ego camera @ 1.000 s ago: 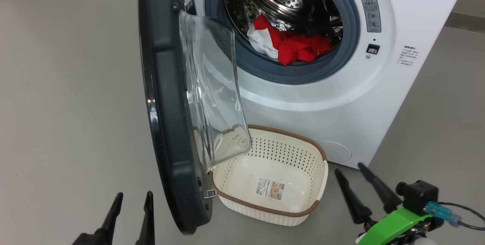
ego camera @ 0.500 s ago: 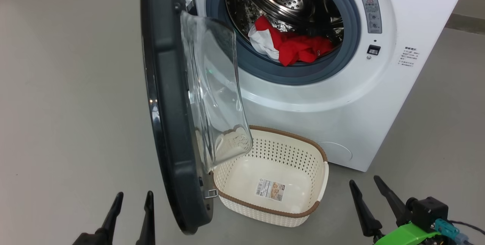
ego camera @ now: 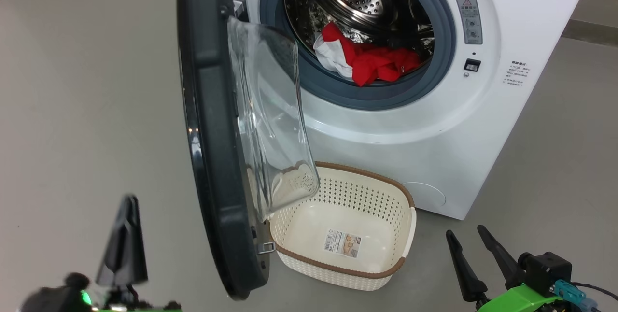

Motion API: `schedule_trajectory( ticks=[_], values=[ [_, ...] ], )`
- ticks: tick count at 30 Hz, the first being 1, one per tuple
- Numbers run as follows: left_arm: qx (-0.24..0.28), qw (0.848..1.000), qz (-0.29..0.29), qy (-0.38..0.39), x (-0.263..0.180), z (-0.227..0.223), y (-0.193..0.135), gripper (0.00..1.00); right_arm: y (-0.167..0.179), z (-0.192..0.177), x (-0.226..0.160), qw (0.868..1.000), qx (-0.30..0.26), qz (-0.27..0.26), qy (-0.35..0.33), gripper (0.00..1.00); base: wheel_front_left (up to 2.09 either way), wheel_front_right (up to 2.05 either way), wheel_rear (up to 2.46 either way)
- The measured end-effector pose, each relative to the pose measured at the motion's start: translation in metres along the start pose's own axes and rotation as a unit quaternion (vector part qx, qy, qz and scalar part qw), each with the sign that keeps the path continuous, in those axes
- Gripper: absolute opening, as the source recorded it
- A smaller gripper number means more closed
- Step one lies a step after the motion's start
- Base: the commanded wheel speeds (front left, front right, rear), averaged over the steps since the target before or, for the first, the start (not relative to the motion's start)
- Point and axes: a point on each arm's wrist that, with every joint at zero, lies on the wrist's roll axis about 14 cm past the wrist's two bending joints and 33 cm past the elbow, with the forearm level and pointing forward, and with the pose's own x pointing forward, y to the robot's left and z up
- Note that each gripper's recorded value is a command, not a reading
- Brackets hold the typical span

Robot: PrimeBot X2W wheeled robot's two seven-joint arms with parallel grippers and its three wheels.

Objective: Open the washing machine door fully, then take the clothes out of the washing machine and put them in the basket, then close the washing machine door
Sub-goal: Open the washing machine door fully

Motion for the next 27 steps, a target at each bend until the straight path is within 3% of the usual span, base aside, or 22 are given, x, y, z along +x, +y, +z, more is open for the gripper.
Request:
schedule_trajectory(
  ticks=[4, 7, 10, 12, 15, 21, 27],
  values=[
    [-0.007, 0.996, -0.02, -0.082, 0.01, 0.051, -0.017, 0.0, -0.001, 0.002, 0.0, 1.0, 0.0, -0.001, -0.003, 1.0, 0.0, 0.0, 0.0],
    [-0.023, 0.988, -0.068, -0.14, 0.011, 0.088, -0.049, 0.0, -0.001, 0.003, 0.0, 1.0, 0.0, -0.002, -0.005, 1.0, 0.0, 0.0, 0.0],
    [-0.044, 0.98, -0.126, -0.15, 0.004, 0.095, -0.086, 0.0, -0.002, 0.003, 0.0, 1.0, 0.0, -0.003, -0.005, 1.0, 0.0, 0.0, 0.0],
    [-0.063, 0.972, -0.19, -0.122, -0.006, 0.08, -0.123, 0.0, -0.002, 0.002, -0.001, 1.0, 0.0, -0.004, -0.005, 1.0, 0.0, 0.0, 0.0],
    [-0.078, 0.972, -0.213, -0.054, -0.016, 0.039, -0.138, 0.0, -0.002, 0.0, -0.002, 1.0, -0.001, -0.002, -0.002, 1.0, 0.0, 0.0, 0.0],
    [-0.103, 0.972, -0.193, 0.082, -0.031, -0.042, -0.13, 0.0, -0.005, -0.001, -0.003, 1.0, 0.0, -0.007, 0.0, 1.0, 0.0, 0.0, 0.0],
    [-0.099, 0.973, -0.161, 0.134, -0.033, -0.075, -0.112, 0.0, -0.008, -0.001, -0.004, 1.0, 0.002, -0.012, 0.0, 1.0, 0.0, 0.0, 0.0]
  ],
)
